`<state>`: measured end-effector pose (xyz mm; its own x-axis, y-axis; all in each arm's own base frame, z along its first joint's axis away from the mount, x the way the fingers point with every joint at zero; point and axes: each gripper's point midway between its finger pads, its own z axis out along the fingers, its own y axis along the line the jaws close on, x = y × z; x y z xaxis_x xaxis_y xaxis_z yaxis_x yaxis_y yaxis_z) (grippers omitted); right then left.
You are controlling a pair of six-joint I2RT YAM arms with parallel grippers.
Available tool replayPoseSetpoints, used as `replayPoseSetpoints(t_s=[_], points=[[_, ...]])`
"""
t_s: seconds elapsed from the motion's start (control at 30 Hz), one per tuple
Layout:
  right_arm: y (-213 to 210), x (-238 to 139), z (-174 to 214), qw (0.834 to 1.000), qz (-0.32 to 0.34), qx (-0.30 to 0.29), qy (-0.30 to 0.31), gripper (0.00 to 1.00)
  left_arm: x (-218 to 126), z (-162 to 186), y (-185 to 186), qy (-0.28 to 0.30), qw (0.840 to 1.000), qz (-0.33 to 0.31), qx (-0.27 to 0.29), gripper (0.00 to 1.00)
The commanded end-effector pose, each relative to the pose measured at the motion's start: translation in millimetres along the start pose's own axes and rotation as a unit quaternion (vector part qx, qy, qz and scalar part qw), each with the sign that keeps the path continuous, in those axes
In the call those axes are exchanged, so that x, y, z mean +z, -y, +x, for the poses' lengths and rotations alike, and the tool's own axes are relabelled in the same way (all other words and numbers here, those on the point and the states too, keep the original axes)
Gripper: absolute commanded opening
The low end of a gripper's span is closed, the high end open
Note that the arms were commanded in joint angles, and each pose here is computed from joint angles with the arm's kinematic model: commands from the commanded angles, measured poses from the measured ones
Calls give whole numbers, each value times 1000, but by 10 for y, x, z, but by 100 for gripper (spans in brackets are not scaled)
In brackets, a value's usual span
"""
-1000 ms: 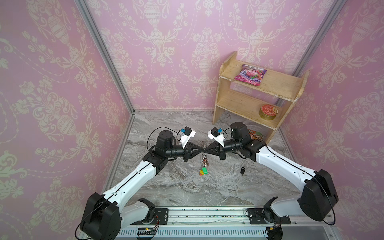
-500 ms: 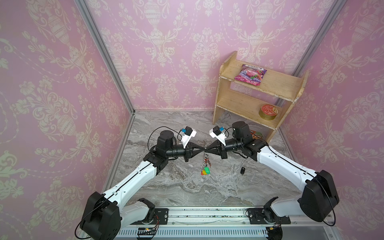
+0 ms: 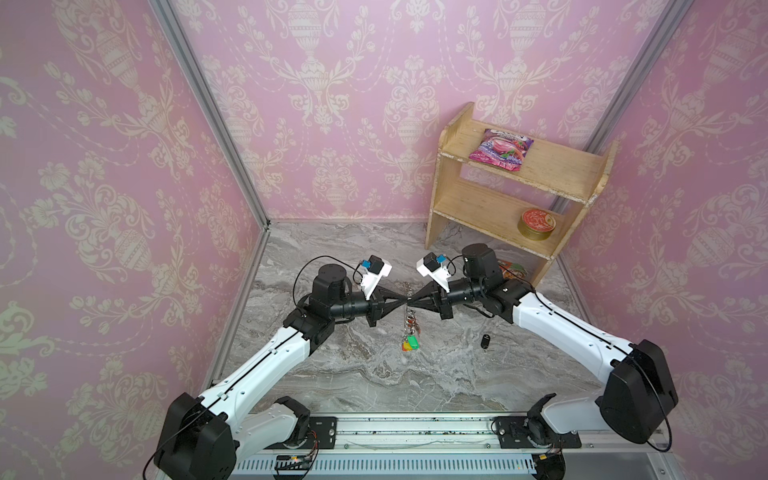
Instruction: Put the keys on the keyring
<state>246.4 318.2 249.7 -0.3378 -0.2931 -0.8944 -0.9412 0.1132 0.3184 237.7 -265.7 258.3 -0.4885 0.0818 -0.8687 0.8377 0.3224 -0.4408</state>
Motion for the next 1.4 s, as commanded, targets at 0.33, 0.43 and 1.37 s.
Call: replayPoseSetpoints(t_s=[0.33, 0.43, 1.37], points=[[116, 610, 401, 999, -3, 34, 1, 0, 60, 767, -187, -68, 993, -39, -90, 0], [155, 677, 486, 999, -5, 43, -7, 0, 93, 856, -269, -72, 991, -49, -105, 0], [91, 436, 1331, 982, 89, 142, -89, 0, 155, 1016, -417, -62, 982, -67, -164, 0]])
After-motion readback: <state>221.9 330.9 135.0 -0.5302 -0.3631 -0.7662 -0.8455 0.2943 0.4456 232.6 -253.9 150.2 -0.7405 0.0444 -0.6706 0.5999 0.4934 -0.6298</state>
